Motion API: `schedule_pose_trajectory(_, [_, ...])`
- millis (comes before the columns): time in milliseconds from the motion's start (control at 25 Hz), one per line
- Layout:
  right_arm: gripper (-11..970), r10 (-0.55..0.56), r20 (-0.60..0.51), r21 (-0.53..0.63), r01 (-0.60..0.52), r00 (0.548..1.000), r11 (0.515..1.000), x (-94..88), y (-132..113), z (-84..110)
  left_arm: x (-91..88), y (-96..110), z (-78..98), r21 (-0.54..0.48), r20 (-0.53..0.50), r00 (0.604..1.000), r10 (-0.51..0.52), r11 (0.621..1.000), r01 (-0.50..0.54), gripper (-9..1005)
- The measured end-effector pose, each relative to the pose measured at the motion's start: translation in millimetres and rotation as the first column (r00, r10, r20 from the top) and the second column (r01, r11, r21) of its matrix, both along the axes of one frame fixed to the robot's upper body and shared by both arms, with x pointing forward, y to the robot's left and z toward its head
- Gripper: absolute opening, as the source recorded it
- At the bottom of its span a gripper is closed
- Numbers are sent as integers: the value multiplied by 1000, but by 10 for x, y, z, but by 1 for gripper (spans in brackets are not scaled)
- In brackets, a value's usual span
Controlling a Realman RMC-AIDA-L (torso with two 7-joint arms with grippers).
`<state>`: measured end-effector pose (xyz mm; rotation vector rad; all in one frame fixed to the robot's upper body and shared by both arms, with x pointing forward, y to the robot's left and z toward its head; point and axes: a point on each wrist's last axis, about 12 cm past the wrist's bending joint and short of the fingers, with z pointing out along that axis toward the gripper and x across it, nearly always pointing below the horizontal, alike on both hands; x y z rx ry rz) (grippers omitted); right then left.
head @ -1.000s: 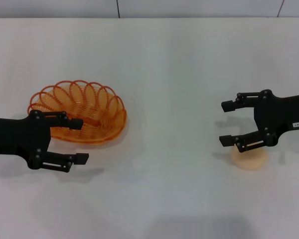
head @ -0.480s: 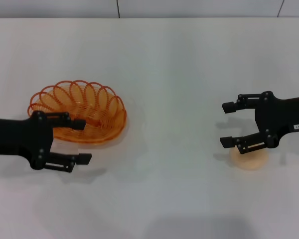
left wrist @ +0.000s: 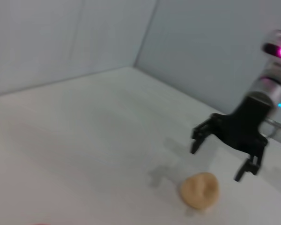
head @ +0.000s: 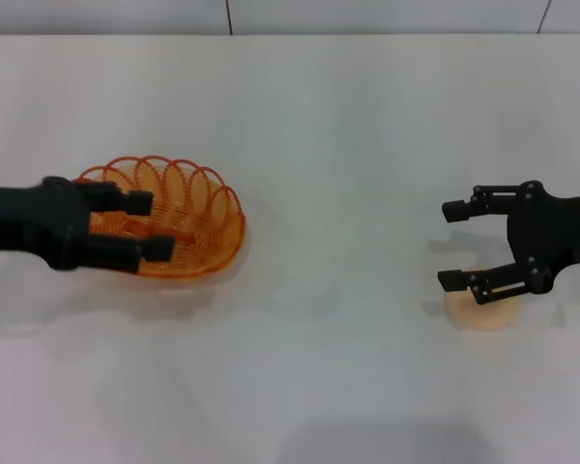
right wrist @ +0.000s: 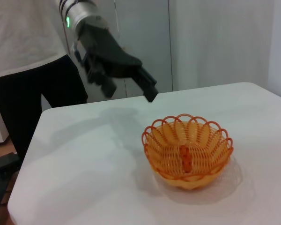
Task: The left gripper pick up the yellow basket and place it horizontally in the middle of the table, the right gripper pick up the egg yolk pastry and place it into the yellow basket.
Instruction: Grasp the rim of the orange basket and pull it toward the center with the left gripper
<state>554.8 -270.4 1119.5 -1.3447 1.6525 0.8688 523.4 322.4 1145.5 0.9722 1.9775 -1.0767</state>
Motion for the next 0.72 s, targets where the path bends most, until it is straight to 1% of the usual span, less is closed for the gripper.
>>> schedule_pose_trajectory(80, [857, 0, 4, 0, 0, 1000, 1000, -24, -10, -2, 19, 26, 95, 18, -50, 998, 41, 999, -40, 845])
schedule_pose_trajectory(200, [857, 3, 8, 2, -3, 1000, 1000, -46, -13, -4, 64, 105, 249, 62, -136, 982, 132, 990, -124, 846])
schedule_pose_trajectory(280, [857, 10, 7, 5, -10, 1000, 1000, -65, -14, -12, 108, 163, 342, 103, -194, 960, 200, 978, -183, 846])
schedule_pose_trajectory(360, [857, 15, 7, 6, -15, 1000, 1000, -82, -18, -20, 177, 215, 434, 157, -250, 928, 275, 958, -242, 846])
schedule_pose_trajectory(400, [857, 17, 8, 7, -17, 1000, 1000, -87, -19, -23, 226, 241, 470, 195, -275, 908, 316, 943, -269, 846])
schedule_pose_trajectory(480, [857, 21, 12, 9, -21, 1000, 1000, -94, -12, -29, 297, 263, 511, 254, -299, 880, 369, 920, -299, 846])
schedule_pose_trajectory(560, [857, 25, 15, 12, -25, 1000, 1000, -100, 3, -35, 392, 286, 546, 347, -306, 848, 433, 880, -324, 846])
schedule_pose_trajectory(600, [857, 26, 16, 13, -26, 1000, 1000, -102, 9, -37, 423, 295, 541, 389, -303, 836, 458, 860, -330, 846])
schedule_pose_trajectory(640, [857, 28, 18, 14, -29, 999, 999, -103, 18, -39, 466, 308, 533, 440, -293, 819, 493, 830, -343, 846])
schedule_pose_trajectory(680, [857, 31, 21, 15, -31, 999, 999, -102, 28, -39, 487, 313, 523, 466, -287, 810, 512, 813, -349, 846])
schedule_pose_trajectory(720, [857, 34, 23, 16, -34, 999, 999, -101, 38, -38, 532, 322, 494, 510, -275, 790, 548, 779, -363, 846])
